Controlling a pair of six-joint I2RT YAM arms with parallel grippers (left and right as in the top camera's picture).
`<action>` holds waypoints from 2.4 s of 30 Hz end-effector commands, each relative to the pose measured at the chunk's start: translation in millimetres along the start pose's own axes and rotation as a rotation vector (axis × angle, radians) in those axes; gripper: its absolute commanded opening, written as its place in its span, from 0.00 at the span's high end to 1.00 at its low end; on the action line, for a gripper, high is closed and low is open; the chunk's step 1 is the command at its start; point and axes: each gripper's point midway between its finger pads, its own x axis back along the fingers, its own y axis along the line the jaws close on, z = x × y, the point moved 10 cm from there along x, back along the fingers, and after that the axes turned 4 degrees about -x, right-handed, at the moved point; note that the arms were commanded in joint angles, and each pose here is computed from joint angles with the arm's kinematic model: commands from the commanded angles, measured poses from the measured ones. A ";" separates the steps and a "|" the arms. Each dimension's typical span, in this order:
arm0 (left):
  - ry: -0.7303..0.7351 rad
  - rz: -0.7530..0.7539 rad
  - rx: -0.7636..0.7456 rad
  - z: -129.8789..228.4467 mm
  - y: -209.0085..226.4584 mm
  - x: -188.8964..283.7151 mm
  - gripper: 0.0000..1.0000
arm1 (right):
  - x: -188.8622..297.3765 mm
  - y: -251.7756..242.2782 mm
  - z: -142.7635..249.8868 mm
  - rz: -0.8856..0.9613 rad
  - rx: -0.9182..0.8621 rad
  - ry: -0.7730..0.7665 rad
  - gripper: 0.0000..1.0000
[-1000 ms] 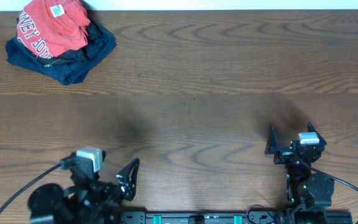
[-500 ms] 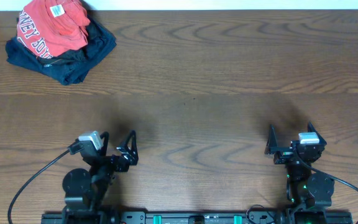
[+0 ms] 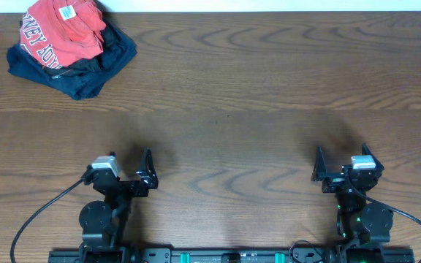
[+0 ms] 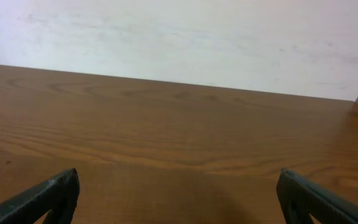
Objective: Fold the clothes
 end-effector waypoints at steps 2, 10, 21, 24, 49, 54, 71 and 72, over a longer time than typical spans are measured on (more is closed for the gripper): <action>0.015 -0.011 -0.172 9.3 2.6 -2.8 0.02 | 0.5 -0.6 0.0 0.001 -0.011 -0.003 0.01; 0.005 -0.010 -0.279 8.4 2.4 -3.1 0.02 | 0.5 -0.6 0.0 0.001 -0.011 -0.003 0.01; -0.077 0.005 -0.269 4.9 1.4 -6.5 0.02 | 0.5 -0.6 0.0 0.001 -0.011 -0.003 0.01; -0.033 -0.004 -0.267 11.0 3.3 -6.9 0.02 | 0.5 -0.6 0.0 0.001 -0.011 -0.003 0.01; -0.038 -0.064 -0.259 9.3 11.5 -6.4 0.02 | 0.5 -0.6 0.0 0.001 -0.011 -0.003 0.01; -0.038 -0.064 -0.258 9.3 11.5 -6.4 0.02 | 0.5 -0.6 0.0 0.001 -0.011 -0.003 0.01; -0.038 -0.064 -0.259 9.3 11.5 -6.4 0.02 | 0.5 -0.6 0.0 0.001 -0.011 -0.003 0.01; -0.038 -0.064 -0.259 9.3 11.5 -6.4 0.02 | 0.5 -0.6 0.0 0.001 -0.011 -0.003 0.01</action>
